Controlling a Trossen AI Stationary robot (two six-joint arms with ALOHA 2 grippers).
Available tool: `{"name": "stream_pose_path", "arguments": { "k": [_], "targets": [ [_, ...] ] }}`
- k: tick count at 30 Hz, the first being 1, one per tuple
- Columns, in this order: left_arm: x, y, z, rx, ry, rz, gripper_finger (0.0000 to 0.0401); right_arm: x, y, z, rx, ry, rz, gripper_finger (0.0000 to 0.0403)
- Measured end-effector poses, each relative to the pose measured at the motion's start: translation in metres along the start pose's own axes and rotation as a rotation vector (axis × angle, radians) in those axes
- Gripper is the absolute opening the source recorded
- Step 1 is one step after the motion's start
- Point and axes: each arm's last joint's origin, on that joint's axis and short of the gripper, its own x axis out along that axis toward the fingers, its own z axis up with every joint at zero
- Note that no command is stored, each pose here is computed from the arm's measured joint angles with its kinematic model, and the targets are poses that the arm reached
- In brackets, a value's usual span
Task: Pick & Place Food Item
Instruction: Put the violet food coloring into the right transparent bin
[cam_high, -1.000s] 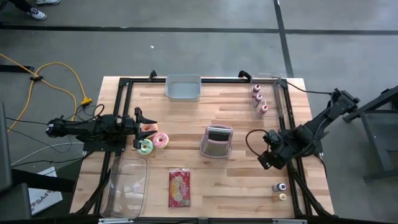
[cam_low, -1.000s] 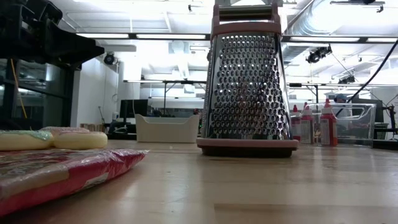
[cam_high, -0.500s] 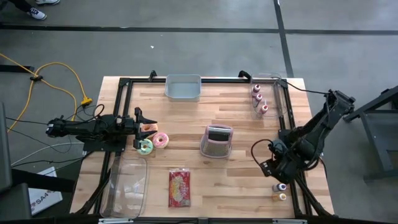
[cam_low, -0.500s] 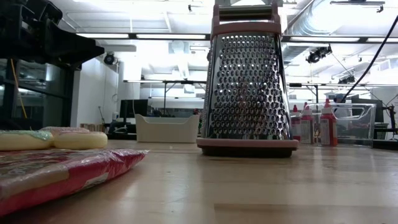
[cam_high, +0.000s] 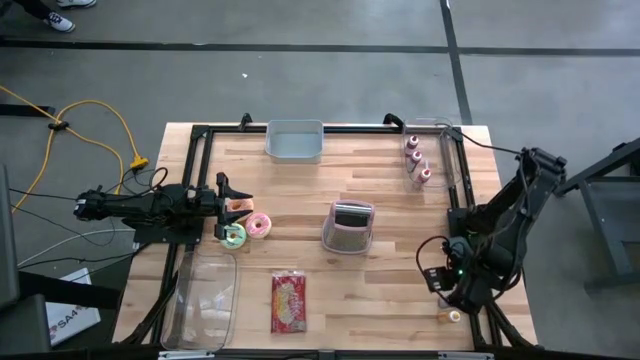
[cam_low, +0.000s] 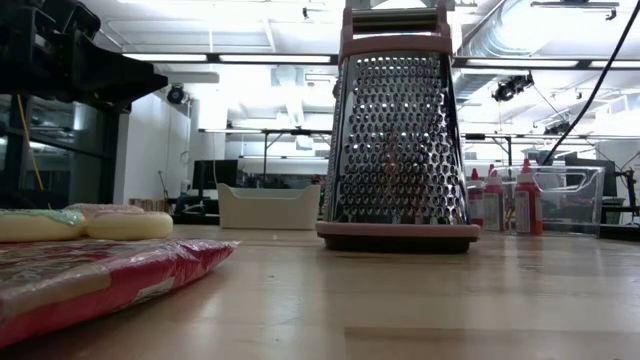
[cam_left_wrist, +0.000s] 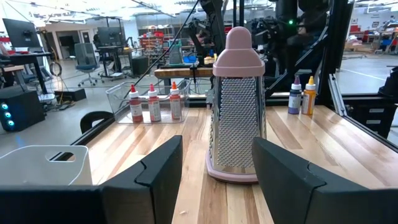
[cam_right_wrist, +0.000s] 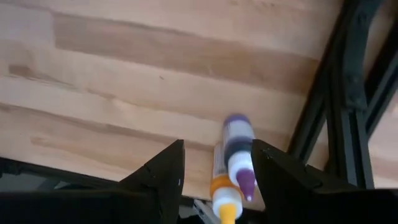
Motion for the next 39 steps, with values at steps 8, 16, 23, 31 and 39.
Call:
{"name": "stream_pose_path", "arguments": {
  "k": [8,16,23,31,39],
  "targets": [
    [0.000,0.000,0.000,0.000,0.000,0.000,0.0188,0.011,0.000,-0.014,0.050,0.028,-0.046,0.0174],
    [0.000,0.000,0.000,0.000,0.000,0.000,0.0188,0.020,0.001,-0.021,0.058,0.017,-0.090,0.0174],
    [0.000,0.000,0.000,0.000,0.000,0.000,0.0188,0.023,-0.005,-0.028,0.021,-0.004,-0.094,0.0174],
    [0.000,0.000,0.000,0.000,0.000,0.000,0.0188,0.027,-0.014,-0.037,-0.033,-0.024,-0.100,0.0174],
    [0.000,0.000,0.000,0.000,0.000,0.000,0.0188,0.038,-0.012,-0.047,-0.050,-0.026,-0.103,0.0174]
  ]
}}
